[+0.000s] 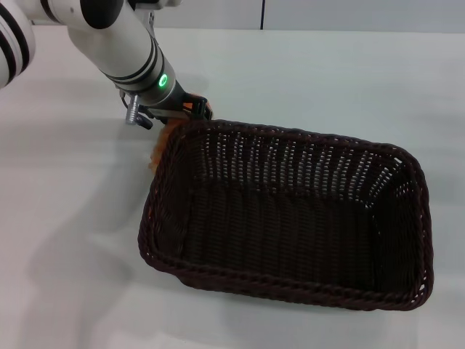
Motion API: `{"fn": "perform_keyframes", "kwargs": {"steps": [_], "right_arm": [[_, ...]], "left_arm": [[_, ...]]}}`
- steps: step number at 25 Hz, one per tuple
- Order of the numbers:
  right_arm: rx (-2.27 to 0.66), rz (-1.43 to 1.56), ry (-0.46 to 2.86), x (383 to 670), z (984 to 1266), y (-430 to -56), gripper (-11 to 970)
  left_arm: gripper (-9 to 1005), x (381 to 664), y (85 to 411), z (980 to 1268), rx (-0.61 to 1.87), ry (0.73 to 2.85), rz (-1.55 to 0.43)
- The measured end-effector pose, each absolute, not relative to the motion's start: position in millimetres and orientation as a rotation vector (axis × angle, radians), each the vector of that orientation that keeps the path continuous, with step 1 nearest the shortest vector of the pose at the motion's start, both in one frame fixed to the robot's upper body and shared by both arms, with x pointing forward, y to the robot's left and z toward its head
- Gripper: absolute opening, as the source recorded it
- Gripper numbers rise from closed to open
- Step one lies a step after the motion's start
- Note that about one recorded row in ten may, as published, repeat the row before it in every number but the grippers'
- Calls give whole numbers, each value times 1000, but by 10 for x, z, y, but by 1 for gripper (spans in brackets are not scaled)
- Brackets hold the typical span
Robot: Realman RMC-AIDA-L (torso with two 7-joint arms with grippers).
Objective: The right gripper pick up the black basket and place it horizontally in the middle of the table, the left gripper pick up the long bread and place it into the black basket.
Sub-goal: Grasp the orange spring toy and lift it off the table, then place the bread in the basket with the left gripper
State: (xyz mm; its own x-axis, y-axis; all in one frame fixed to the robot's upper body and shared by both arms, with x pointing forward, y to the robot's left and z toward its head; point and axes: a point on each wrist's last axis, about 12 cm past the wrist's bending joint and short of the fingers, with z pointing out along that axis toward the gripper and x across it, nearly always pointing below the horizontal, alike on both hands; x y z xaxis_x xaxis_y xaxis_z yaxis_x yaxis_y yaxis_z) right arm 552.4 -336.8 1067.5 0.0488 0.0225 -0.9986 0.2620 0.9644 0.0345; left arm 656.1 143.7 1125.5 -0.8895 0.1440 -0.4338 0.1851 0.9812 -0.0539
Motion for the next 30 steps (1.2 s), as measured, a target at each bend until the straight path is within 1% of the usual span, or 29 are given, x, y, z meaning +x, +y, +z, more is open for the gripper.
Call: {"fn": "perform_keyframes", "kwargs": {"steps": [3, 6, 10, 11, 12, 13, 14, 16, 18, 19, 20, 22, 24, 27, 29, 30], "right_arm": [[229, -183, 1520, 5528, 10672, -3366, 824], [226, -180, 1520, 5543, 10681, -3359, 824], [224, -177, 1521, 5555, 10686, -3352, 824], [224, -176, 1521, 5560, 10687, -3350, 824], [222, -174, 1521, 5571, 10693, -3346, 823], [222, -173, 1522, 5582, 10699, -3343, 823], [217, -172, 1523, 5611, 10712, -3332, 823], [215, -172, 1525, 5628, 10719, -3327, 823], [210, -167, 1530, 5656, 10725, -3313, 823], [206, -165, 1534, 5676, 10727, -3303, 823], [206, -165, 1534, 5676, 10727, -3303, 823], [202, -163, 1535, 5694, 10730, -3293, 823], [197, -162, 1536, 5719, 10732, -3279, 824], [194, -161, 1537, 5732, 10732, -3272, 824], [193, -161, 1537, 5740, 10735, -3267, 824], [193, -161, 1537, 5740, 10735, -3267, 824]], "left_arm": [[654, 6570, 1450, 11261, 235, 2667, -130], [636, 6604, 1497, 11298, 233, 2610, -124], [611, 6604, 1497, 11298, 233, 2610, -124], [605, 6688, 1588, 11433, 240, 2484, -96], [591, 6688, 1588, 11433, 240, 2484, -96], [578, 6768, 1646, 11608, 265, 2397, -84], [564, 6826, 1683, 11960, 332, 2291, -89], [544, 6808, 1664, 12104, 370, 2262, -89], [523, 6720, 1580, 12316, 454, 2253, -86], [513, 6589, 1423, 12506, 552, 2257, -101], [509, 6589, 1423, 12506, 552, 2257, -101], [500, 6466, 1284, 12599, 633, 2265, -124], [491, 6236, 1028, 12679, 773, 2255, -192], [478, 6189, 978, 12679, 800, 2255, -209], [469, 5988, 801, 12671, 917, 2253, -280], [465, 5971, 790, 12671, 926, 2252, -285]]}}
